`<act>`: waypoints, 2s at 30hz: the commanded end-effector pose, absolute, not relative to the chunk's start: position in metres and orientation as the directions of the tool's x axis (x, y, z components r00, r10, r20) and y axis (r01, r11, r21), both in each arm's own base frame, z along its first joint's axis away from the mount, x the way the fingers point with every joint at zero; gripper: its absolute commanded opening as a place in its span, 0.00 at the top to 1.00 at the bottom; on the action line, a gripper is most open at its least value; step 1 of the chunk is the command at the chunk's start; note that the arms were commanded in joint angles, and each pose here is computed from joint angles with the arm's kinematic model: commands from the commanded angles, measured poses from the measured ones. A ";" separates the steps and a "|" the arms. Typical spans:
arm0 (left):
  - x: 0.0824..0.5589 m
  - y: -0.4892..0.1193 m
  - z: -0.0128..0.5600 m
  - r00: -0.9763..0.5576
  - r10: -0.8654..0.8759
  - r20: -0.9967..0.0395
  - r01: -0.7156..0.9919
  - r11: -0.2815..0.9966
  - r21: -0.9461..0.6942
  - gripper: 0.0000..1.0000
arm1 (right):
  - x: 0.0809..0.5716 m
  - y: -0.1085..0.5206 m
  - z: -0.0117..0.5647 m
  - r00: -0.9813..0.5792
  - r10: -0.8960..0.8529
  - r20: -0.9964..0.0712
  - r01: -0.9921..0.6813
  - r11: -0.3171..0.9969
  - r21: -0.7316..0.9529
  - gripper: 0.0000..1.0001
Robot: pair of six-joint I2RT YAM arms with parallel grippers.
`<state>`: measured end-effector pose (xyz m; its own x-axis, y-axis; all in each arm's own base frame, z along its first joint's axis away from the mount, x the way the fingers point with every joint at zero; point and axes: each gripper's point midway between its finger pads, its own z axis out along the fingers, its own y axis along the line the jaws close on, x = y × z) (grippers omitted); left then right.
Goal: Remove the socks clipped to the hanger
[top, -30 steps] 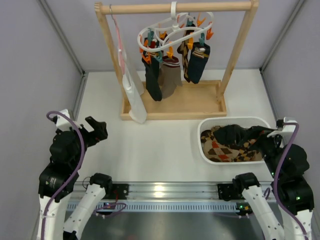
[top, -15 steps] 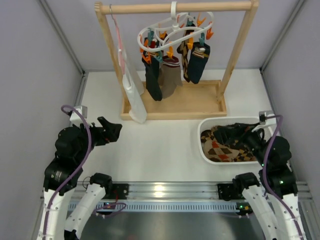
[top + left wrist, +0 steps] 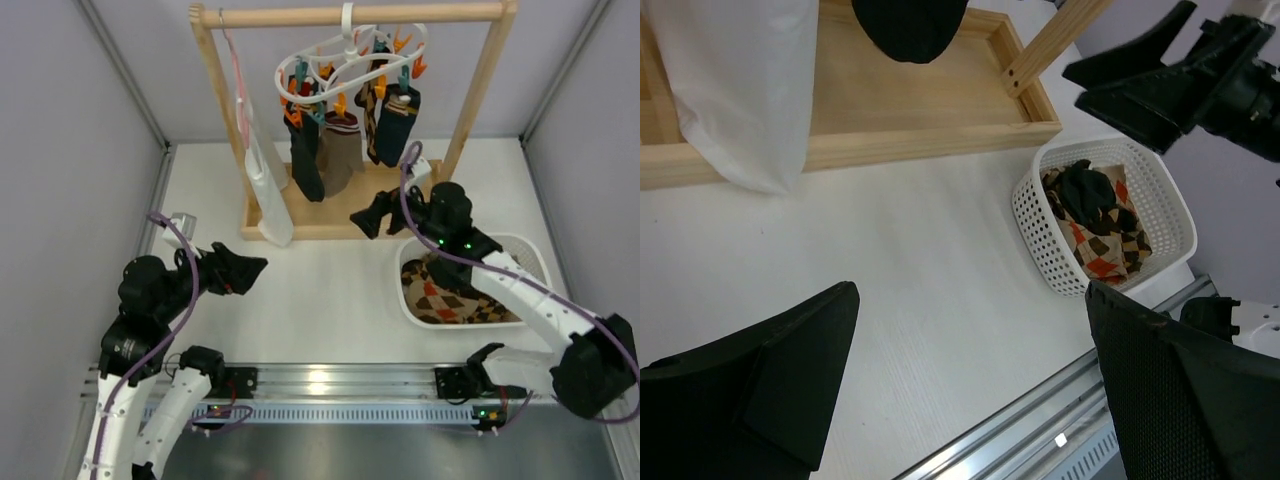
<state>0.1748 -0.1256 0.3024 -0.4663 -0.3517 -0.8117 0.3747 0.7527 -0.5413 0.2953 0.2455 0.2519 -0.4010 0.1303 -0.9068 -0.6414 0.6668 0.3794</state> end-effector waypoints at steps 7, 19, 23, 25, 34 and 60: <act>0.172 -0.125 0.300 -0.383 -0.314 -0.869 0.448 0.759 -0.472 0.01 | 0.370 0.349 0.313 -0.117 0.068 -0.991 -0.729 0.672 0.132 0.14; 0.174 -0.119 0.315 -0.323 -0.282 -0.903 0.462 0.786 -0.410 0.01 | 0.404 0.398 0.270 -0.131 0.057 -0.990 -0.731 0.669 0.136 0.66; 0.174 -0.111 0.341 -0.259 -0.311 -0.915 0.443 0.803 -0.398 0.01 | 0.396 0.397 0.276 -0.123 0.110 -0.986 -0.736 0.657 0.165 0.88; 0.175 -0.109 0.354 -0.246 -0.334 -0.910 0.433 0.802 -0.411 0.01 | 0.389 0.395 0.281 -0.104 0.118 -0.988 -0.735 0.660 0.156 0.92; 0.197 -0.158 0.426 -0.338 -0.416 -0.844 0.598 0.598 -0.534 0.01 | 0.350 0.367 0.285 -0.159 0.169 -0.973 -0.656 0.718 0.232 1.00; 0.293 -0.247 0.490 -0.021 -0.234 -0.972 0.005 0.972 -0.234 0.01 | 0.280 0.294 0.266 -0.239 0.113 -0.964 -0.598 0.765 0.238 1.00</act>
